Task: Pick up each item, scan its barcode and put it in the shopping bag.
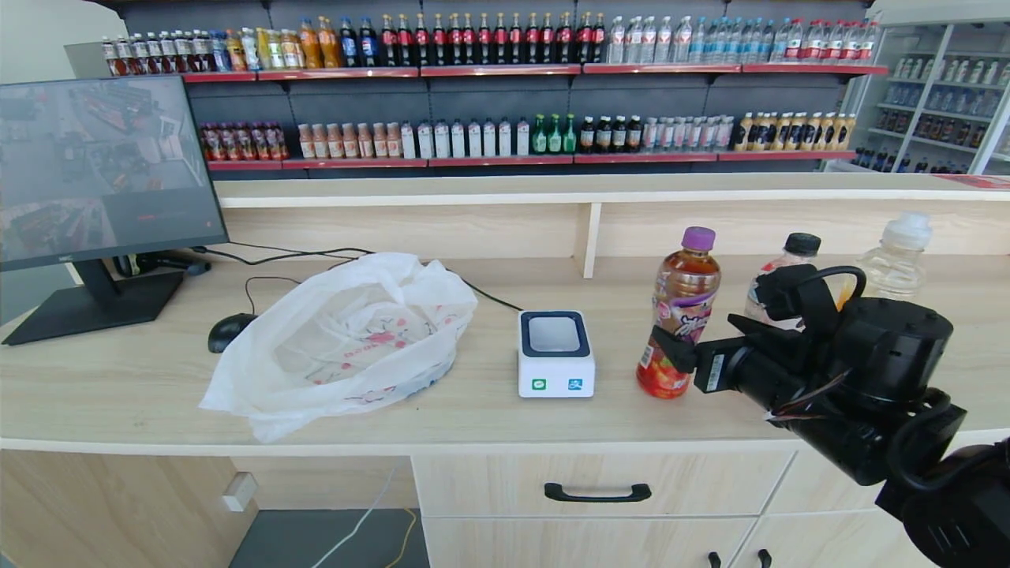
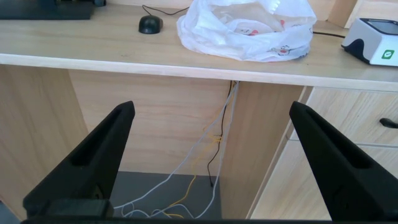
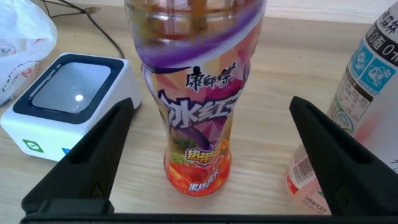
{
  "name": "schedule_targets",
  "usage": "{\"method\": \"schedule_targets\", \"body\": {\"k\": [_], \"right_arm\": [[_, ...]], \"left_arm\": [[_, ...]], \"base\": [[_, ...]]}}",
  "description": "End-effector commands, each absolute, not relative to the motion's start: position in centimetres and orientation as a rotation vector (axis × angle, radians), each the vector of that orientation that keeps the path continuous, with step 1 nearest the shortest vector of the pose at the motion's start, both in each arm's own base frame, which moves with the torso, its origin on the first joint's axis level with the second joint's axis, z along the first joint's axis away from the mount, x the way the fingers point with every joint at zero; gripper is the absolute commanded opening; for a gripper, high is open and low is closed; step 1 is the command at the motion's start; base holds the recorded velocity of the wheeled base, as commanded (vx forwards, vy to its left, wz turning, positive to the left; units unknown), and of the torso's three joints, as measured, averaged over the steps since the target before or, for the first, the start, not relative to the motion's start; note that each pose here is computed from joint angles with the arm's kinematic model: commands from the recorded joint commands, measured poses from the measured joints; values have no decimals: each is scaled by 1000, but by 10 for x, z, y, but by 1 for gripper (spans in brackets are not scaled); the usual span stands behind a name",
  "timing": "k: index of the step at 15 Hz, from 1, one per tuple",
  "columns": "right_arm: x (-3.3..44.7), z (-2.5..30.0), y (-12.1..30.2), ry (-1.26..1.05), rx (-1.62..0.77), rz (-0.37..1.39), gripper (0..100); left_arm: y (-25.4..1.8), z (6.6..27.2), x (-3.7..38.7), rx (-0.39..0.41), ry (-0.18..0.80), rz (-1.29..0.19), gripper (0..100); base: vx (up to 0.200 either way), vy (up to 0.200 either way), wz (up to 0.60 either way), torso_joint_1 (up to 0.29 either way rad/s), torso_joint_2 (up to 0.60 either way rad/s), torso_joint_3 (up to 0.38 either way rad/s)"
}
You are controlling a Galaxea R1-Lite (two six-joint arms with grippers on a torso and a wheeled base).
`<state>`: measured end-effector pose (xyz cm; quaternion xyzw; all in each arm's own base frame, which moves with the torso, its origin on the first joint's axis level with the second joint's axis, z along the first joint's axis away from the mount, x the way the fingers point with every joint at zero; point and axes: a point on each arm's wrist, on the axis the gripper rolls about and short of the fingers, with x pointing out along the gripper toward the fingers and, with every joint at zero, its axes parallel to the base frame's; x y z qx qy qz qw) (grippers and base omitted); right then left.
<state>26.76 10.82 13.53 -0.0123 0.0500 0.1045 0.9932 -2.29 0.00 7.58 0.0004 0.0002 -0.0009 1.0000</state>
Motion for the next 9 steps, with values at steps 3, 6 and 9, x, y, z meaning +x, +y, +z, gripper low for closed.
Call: {"method": "schedule_targets", "body": {"k": [3,6,9], "right_arm": [[277,128,108,117,-28,197,100],[284,122,110,119,-28,194,100],[292,127,107,94,-18,182,100]], "left_arm": [[0,76,-23,0,0,-2,100],[0,76,-23,0,0,-2,100],[0,76,-23,0,0,-2,100]], "base": [[0,0,0,0,0,0],[0,0,0,0,0,0],[0,0,0,0,0,0]]}}
